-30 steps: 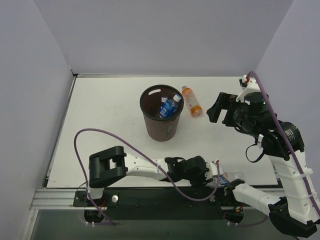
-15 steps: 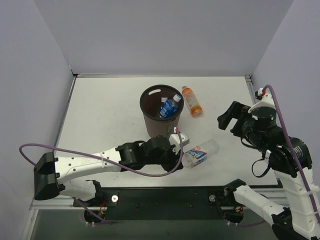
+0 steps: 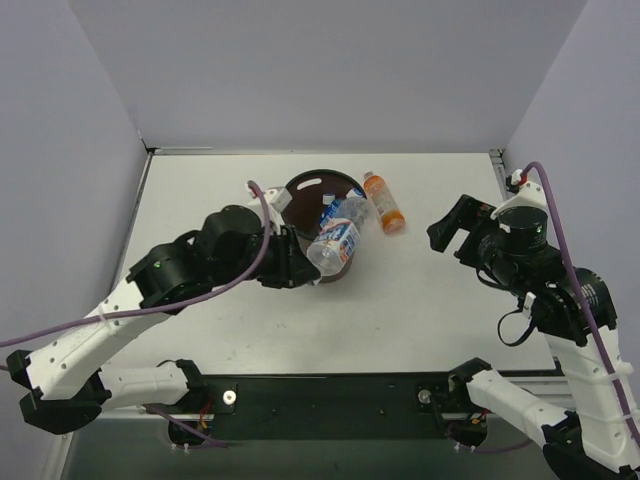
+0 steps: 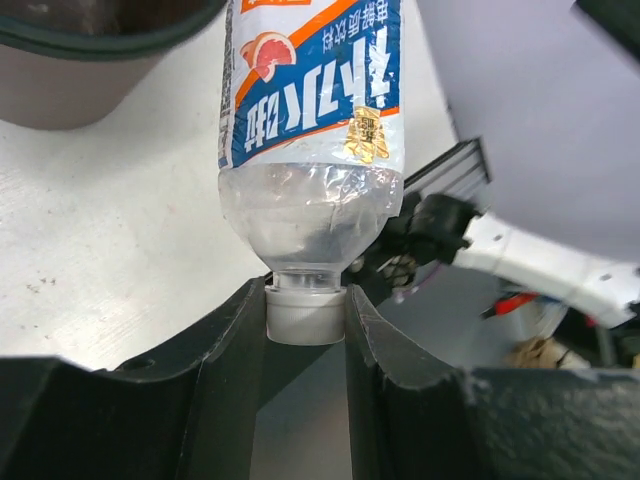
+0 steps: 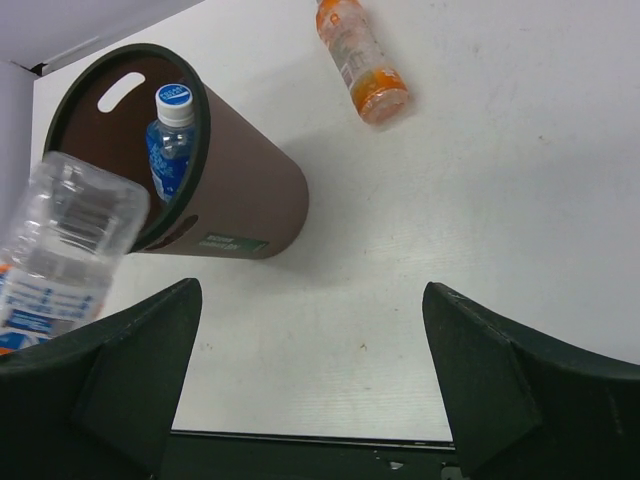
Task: Put the plastic bottles in the bin
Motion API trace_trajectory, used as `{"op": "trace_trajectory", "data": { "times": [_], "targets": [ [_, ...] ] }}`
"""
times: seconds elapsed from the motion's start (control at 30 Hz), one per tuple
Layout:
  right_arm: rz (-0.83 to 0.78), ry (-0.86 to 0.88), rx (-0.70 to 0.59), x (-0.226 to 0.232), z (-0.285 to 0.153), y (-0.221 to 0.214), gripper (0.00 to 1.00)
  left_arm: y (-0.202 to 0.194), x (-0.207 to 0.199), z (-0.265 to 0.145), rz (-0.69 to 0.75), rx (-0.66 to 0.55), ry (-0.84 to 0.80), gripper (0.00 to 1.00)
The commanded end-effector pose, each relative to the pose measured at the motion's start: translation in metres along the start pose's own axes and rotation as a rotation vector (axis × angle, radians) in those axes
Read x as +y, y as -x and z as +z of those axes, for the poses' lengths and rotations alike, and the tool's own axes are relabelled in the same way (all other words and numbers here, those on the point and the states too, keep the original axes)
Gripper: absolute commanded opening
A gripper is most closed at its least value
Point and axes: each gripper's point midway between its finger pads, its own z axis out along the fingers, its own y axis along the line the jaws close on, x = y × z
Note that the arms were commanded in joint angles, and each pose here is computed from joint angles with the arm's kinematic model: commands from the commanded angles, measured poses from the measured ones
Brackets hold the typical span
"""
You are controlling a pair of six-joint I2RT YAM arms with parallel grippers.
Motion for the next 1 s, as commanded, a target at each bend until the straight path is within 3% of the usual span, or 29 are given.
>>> {"op": "trace_trajectory", "data": {
  "times": [0.0,0.17,0.27,0.47,0.67,0.7,0.73,0.77,0.87,0.97],
  "targets": [
    [0.048,0.042,0.004,0.011,0.006,0.0,0.86,0.029,-0.001,-0.034,-0.235,-0.073,0.018,0.0],
    [0.041,0.13,0.027,0.029,0.008,-0.002,0.86,0.055,0.008,-0.041,-0.445,-0.197,0.005,0.0],
    [0.021,0.224,0.071,0.049,0.011,-0.006,0.87,0.062,0.007,-0.03,-0.505,-0.208,-0.043,0.0],
    [0.013,0.284,0.115,0.071,0.015,-0.004,0.87,0.072,0.03,-0.009,-0.708,-0.26,0.022,0.0],
    [0.011,0.273,0.135,0.068,0.019,-0.013,0.94,0.091,0.036,0.007,-0.733,-0.309,-0.023,0.0],
    [0.012,0.272,0.142,0.068,0.02,-0.016,0.96,0.092,0.038,0.009,-0.737,-0.311,-0.016,0.05],
    [0.015,0.27,0.145,0.067,0.02,-0.017,0.97,0.091,0.041,0.012,-0.74,-0.305,-0.002,0.2],
    [0.013,0.267,0.149,0.067,0.021,-0.018,0.99,0.091,0.044,0.013,-0.749,-0.309,0.011,0.47],
    [0.005,0.27,0.155,0.067,0.022,-0.02,1.0,0.099,0.047,0.009,-0.748,-0.36,0.013,0.91],
    [-0.025,0.272,0.17,0.069,0.026,-0.024,1.0,0.11,0.045,0.0,-0.723,-0.406,-0.004,0.95]
  ]
}}
